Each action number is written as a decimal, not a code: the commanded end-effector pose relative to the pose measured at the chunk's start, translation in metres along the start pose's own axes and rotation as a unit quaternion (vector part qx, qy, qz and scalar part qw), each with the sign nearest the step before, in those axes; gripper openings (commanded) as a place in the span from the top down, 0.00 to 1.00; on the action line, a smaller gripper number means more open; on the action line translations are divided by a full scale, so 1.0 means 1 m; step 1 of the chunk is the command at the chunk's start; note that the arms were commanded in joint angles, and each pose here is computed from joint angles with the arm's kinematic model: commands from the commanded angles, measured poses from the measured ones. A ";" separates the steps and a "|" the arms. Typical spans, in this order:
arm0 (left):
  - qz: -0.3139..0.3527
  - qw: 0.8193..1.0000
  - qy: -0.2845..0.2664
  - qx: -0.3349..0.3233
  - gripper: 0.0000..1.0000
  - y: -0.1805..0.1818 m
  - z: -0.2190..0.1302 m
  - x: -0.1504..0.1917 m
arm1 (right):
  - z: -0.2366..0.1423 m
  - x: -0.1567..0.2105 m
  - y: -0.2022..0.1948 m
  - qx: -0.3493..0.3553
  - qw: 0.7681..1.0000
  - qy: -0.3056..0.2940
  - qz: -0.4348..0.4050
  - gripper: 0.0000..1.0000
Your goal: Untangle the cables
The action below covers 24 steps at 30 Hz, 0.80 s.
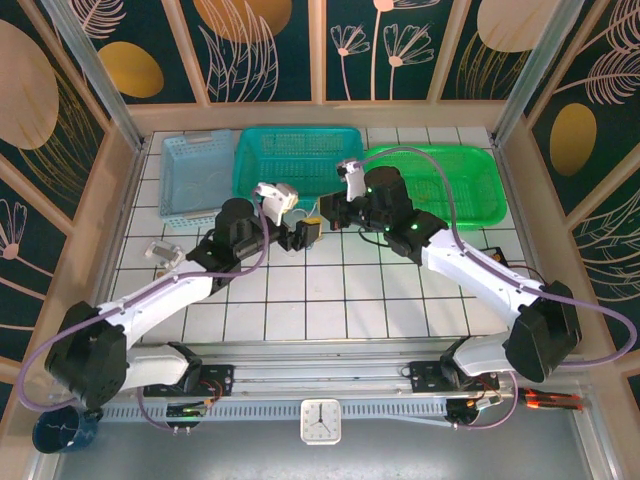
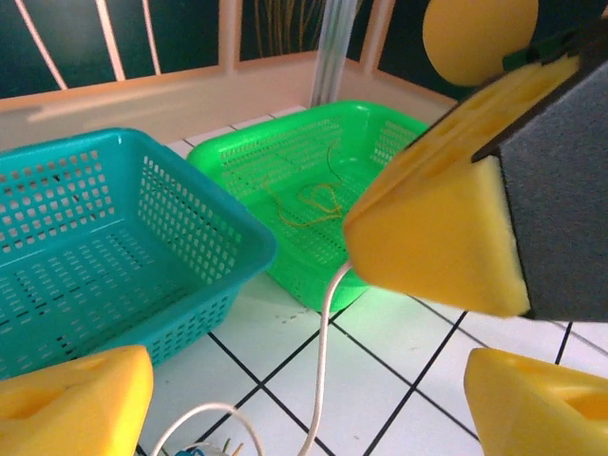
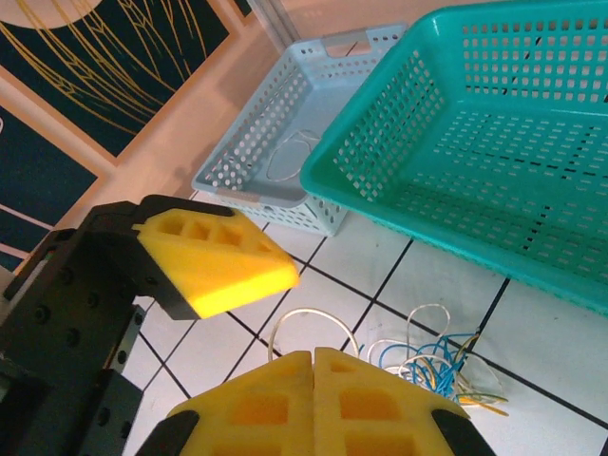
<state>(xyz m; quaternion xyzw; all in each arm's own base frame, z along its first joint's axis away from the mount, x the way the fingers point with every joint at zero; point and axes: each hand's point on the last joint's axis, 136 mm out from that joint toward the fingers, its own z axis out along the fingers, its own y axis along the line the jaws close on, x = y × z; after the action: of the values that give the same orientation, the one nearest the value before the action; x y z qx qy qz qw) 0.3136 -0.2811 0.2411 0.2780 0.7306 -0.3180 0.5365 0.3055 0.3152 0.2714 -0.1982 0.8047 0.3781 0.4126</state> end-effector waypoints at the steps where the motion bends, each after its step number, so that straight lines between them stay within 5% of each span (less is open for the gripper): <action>1: 0.035 0.999 0.010 -0.016 0.20 0.006 0.008 0.000 | -0.002 -0.009 0.009 -0.016 1.000 -0.004 -0.010 1.00; 14: 0.036 0.999 0.002 -0.022 0.43 0.011 0.018 0.001 | -0.010 -0.013 0.024 -0.037 0.999 -0.008 -0.016 1.00; 24: 0.023 1.000 -0.004 -0.014 0.84 0.010 0.021 0.002 | -0.012 -0.015 0.033 -0.057 0.998 -0.012 -0.011 1.00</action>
<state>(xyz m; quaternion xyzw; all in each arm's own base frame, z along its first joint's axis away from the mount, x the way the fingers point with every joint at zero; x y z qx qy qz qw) 0.3288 -0.2850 0.2163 0.2876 0.7445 -0.2853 0.5307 0.2939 0.3231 0.2714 -0.2172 0.8009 0.3956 0.3935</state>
